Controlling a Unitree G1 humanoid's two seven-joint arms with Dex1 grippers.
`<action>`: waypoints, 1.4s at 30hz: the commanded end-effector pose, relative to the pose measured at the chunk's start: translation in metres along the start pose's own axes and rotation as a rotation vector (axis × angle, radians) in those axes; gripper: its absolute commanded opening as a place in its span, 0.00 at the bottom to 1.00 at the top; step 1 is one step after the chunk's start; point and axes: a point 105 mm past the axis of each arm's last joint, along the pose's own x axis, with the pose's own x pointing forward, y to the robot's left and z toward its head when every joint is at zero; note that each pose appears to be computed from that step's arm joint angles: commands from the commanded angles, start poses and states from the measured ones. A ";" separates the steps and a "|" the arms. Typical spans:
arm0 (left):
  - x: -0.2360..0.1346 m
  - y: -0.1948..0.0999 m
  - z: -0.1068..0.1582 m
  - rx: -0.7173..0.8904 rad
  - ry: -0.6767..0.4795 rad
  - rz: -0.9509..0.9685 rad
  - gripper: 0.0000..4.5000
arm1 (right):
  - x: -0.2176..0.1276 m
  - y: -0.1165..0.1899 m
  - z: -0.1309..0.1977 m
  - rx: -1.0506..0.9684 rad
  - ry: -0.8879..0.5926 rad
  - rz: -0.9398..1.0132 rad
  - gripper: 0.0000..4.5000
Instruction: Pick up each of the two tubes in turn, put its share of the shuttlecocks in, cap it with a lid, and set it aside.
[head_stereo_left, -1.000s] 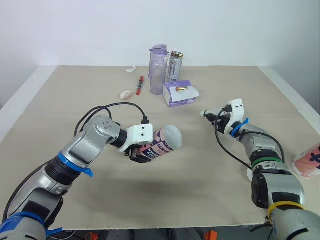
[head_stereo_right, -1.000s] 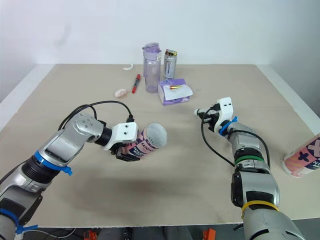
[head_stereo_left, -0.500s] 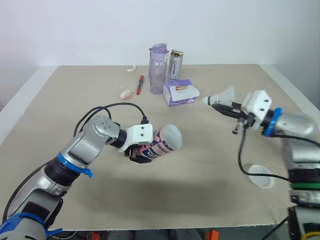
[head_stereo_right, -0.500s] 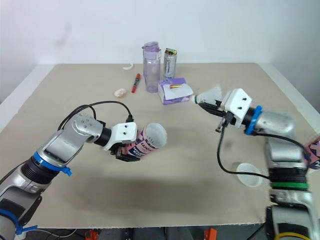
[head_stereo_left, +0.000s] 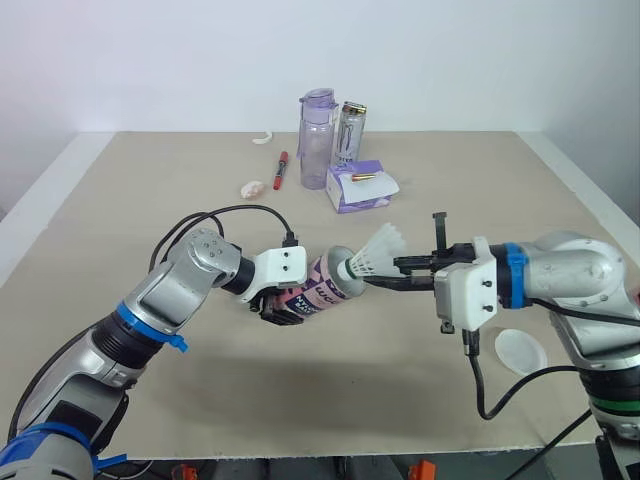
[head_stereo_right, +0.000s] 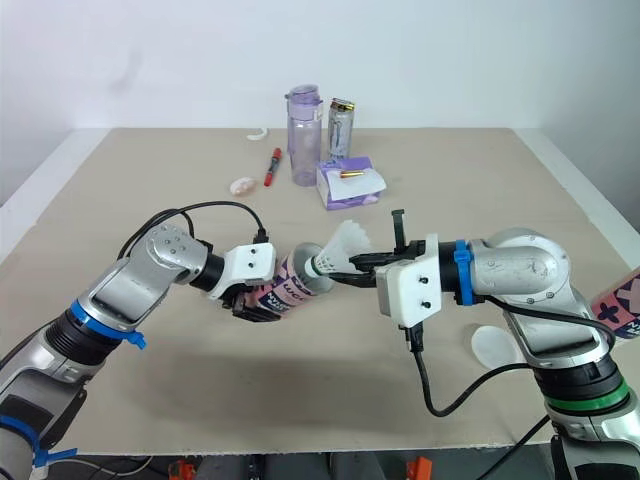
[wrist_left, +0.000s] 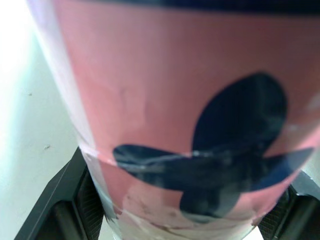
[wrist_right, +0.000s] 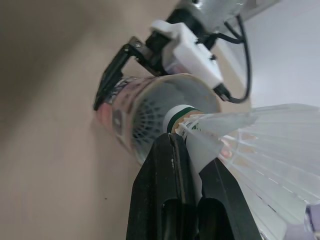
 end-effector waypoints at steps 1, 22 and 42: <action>0.001 0.001 -0.016 -0.041 0.062 0.019 0.78 | 0.004 -0.010 0.005 -0.089 -0.002 0.017 0.00; 0.004 0.004 -0.016 -0.030 0.070 0.017 0.78 | -0.035 -0.039 0.004 0.550 -0.062 -0.040 0.99; 0.009 0.006 -0.012 -0.021 0.058 0.017 0.78 | 0.058 -0.018 -0.020 0.324 0.136 0.328 0.02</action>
